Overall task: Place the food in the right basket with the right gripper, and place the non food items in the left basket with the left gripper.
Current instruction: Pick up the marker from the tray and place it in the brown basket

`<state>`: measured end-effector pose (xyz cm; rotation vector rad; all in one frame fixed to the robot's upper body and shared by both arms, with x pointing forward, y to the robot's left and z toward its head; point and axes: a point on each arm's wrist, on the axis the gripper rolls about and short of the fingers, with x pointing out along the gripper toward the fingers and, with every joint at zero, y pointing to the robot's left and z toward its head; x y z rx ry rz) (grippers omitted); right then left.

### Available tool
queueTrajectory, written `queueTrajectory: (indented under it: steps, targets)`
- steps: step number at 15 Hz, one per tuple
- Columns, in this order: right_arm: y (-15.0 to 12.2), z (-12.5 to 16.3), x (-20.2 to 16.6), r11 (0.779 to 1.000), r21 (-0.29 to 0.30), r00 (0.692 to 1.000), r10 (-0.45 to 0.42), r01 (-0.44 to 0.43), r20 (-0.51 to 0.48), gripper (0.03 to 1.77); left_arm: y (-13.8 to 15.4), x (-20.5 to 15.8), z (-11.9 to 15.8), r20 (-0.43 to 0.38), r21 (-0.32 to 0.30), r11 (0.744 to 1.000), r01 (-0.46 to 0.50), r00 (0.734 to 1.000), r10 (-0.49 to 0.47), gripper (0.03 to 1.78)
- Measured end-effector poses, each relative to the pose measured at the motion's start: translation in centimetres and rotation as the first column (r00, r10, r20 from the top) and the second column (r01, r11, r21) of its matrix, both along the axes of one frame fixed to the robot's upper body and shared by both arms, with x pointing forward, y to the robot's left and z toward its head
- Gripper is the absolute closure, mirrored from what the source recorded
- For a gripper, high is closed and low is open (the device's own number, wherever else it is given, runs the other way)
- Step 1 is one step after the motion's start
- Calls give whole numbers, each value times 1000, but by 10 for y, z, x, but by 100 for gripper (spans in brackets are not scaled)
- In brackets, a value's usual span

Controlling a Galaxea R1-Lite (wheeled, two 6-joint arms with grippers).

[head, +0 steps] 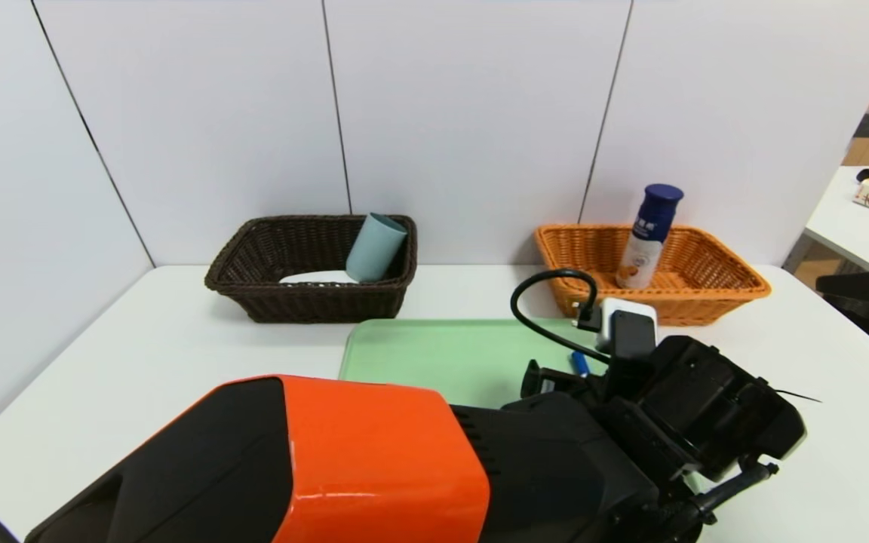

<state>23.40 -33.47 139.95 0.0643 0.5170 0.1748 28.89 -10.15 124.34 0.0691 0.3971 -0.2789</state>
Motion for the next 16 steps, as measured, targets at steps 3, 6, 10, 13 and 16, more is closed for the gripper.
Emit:
queueTrajectory:
  steps: [3, 6, 10, 13, 16]
  targets:
    - [0, -1, -1, 1000, -1, 1000, -1, 1, -2, 11, -8, -2, -1, 5, -9, 1000, 11, 1000, -11, 12]
    - [0, -3, -1, 1000, -2, 1000, 0, 0, -7, 11, -12, -2, -10, -1, 1, 1000, 14, 1000, -14, 12]
    - [0, -5, -3, 1000, -2, 1000, 0, 0, -13, 11, -16, 1, -19, -7, 5, 1000, 13, 1000, -13, 12]
    - [0, -6, -4, 1000, -2, 1000, 0, 0, -13, 11, -16, 3, -23, -19, -3, 1000, 8, 1000, -8, 12]
    - [0, -8, -4, 1000, -1, 1000, 1, -1, -21, 11, -15, 7, -22, -23, -10, 1000, 1, 1000, -1, 12]
